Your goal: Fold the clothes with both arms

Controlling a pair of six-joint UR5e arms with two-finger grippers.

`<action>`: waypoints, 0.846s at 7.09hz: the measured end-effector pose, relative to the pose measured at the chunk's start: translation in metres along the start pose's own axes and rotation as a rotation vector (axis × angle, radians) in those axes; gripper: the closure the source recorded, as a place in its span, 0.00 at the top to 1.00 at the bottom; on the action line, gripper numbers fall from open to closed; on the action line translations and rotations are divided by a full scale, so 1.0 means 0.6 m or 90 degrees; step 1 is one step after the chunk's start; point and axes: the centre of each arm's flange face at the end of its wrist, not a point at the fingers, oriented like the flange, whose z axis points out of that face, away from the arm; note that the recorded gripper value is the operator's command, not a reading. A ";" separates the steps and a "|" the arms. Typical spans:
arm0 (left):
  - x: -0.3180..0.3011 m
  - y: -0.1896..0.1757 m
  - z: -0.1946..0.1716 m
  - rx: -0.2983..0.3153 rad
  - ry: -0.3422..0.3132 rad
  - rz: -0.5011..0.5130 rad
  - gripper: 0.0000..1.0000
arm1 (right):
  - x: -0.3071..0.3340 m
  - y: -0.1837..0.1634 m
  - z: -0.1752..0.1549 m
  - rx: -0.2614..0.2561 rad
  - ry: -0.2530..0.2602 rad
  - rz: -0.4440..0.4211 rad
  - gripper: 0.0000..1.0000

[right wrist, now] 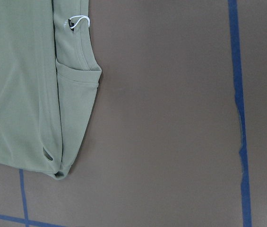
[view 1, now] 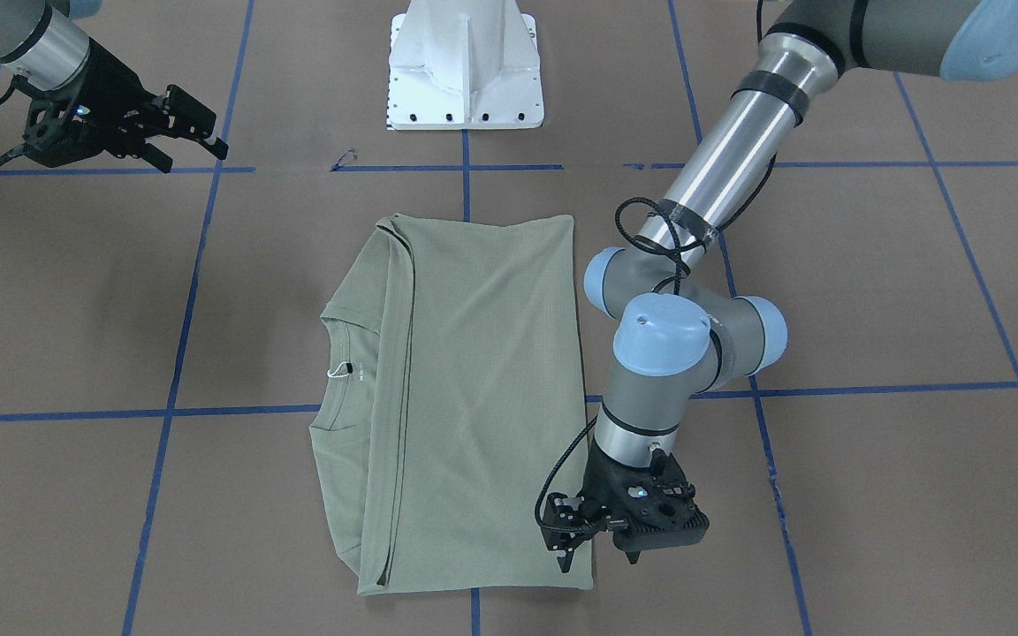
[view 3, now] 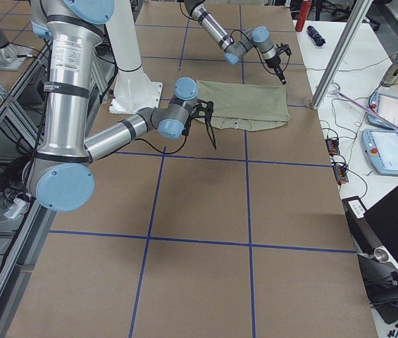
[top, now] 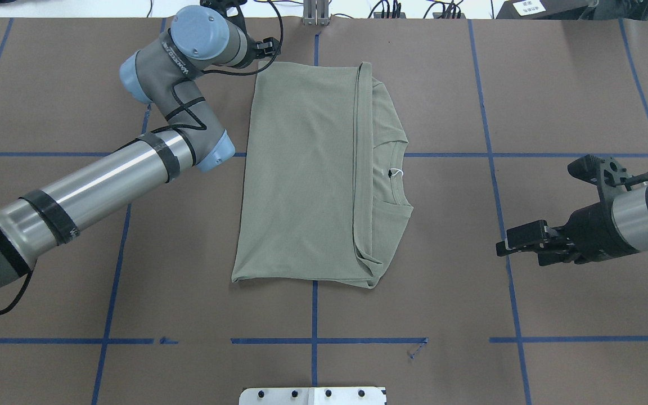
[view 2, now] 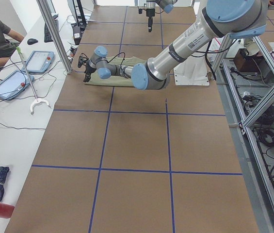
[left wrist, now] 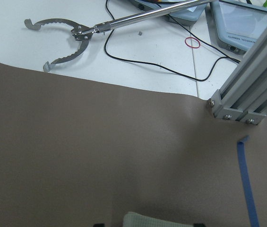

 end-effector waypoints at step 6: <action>-0.082 0.118 -0.229 -0.097 -0.011 0.005 1.00 | -0.222 -0.055 0.139 0.045 0.085 -0.110 0.96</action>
